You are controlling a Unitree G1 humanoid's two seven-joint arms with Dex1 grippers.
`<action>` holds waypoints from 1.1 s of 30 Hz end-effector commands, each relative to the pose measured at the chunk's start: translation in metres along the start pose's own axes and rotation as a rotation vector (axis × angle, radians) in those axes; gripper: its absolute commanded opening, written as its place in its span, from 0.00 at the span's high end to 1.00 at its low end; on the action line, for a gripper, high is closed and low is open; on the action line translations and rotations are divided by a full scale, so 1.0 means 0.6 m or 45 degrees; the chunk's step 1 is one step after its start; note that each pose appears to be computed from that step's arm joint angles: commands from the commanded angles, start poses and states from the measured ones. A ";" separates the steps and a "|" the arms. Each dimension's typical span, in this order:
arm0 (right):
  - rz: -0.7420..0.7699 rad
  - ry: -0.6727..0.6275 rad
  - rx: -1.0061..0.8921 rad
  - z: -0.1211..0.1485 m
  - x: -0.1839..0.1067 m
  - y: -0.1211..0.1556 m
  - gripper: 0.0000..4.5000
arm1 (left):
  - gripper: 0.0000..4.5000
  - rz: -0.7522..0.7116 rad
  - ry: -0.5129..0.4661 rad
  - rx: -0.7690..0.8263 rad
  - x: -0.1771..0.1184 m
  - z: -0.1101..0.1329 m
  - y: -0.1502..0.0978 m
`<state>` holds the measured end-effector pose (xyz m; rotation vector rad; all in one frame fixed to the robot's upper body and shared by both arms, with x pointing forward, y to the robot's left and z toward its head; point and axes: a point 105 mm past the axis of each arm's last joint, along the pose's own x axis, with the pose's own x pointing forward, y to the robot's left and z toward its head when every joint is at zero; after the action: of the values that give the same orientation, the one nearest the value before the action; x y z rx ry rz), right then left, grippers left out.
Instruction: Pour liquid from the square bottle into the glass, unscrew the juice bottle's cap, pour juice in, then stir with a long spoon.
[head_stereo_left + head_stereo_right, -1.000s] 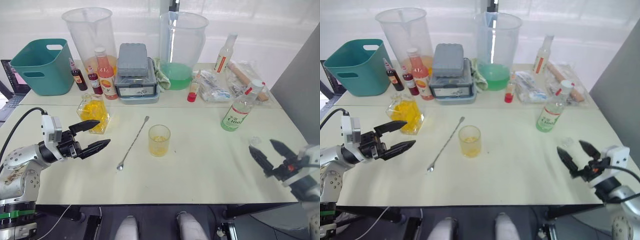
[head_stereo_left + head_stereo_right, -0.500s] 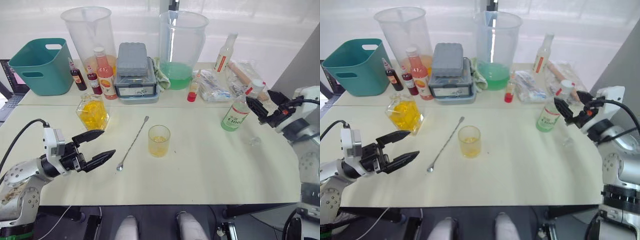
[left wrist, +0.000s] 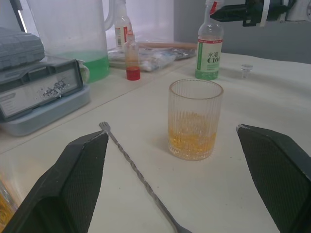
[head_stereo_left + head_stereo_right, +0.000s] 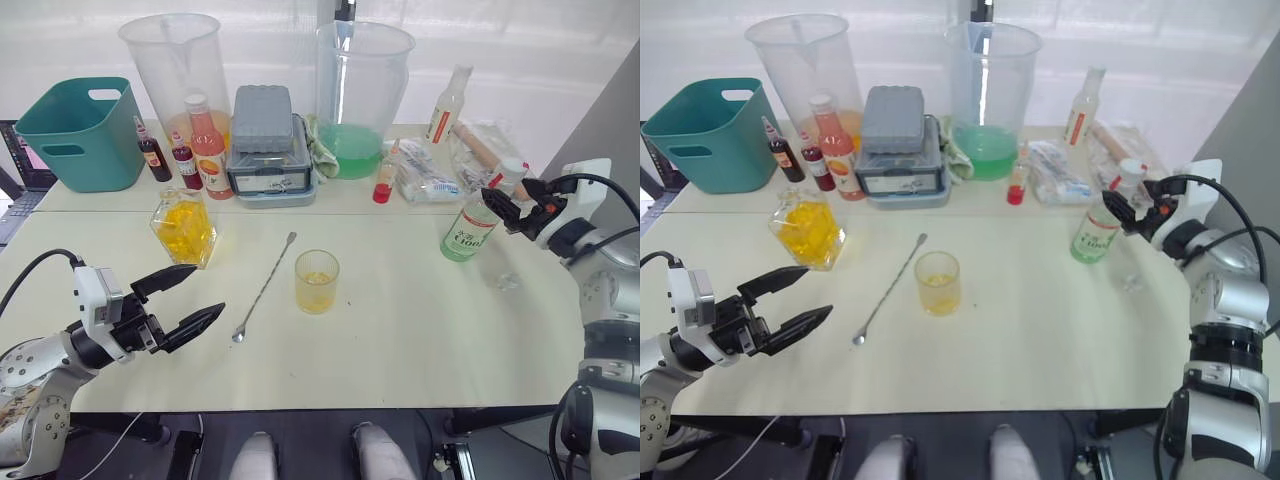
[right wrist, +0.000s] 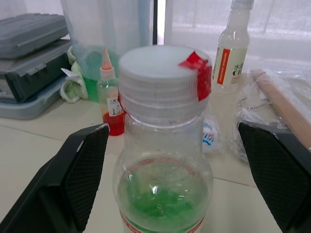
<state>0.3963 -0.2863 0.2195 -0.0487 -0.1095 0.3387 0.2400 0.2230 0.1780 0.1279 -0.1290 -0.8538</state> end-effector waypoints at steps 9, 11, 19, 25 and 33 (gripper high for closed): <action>0.039 -0.068 -0.006 0.024 0.017 -0.006 0.63 | 0.00 0.010 -0.033 0.079 0.003 0.016 0.001; 0.037 -0.068 -0.016 0.024 0.017 -0.007 0.70 | 0.00 0.006 -0.032 0.078 0.004 0.015 0.000; 0.229 -0.231 0.010 0.079 -0.008 0.040 0.70 | 0.00 -0.068 -0.025 0.069 0.019 0.014 0.002; 0.517 -0.196 0.001 0.090 -0.058 0.134 0.70 | 0.00 -0.167 -0.045 0.055 0.046 0.017 0.008; 0.927 0.020 -0.089 0.076 -0.138 0.265 0.70 | 0.00 -0.342 0.005 0.048 0.069 0.009 0.007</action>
<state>0.2798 -0.1792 0.2293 -0.0957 -0.0299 0.9720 0.2689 0.1943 0.1819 0.1471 -0.1228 -1.0956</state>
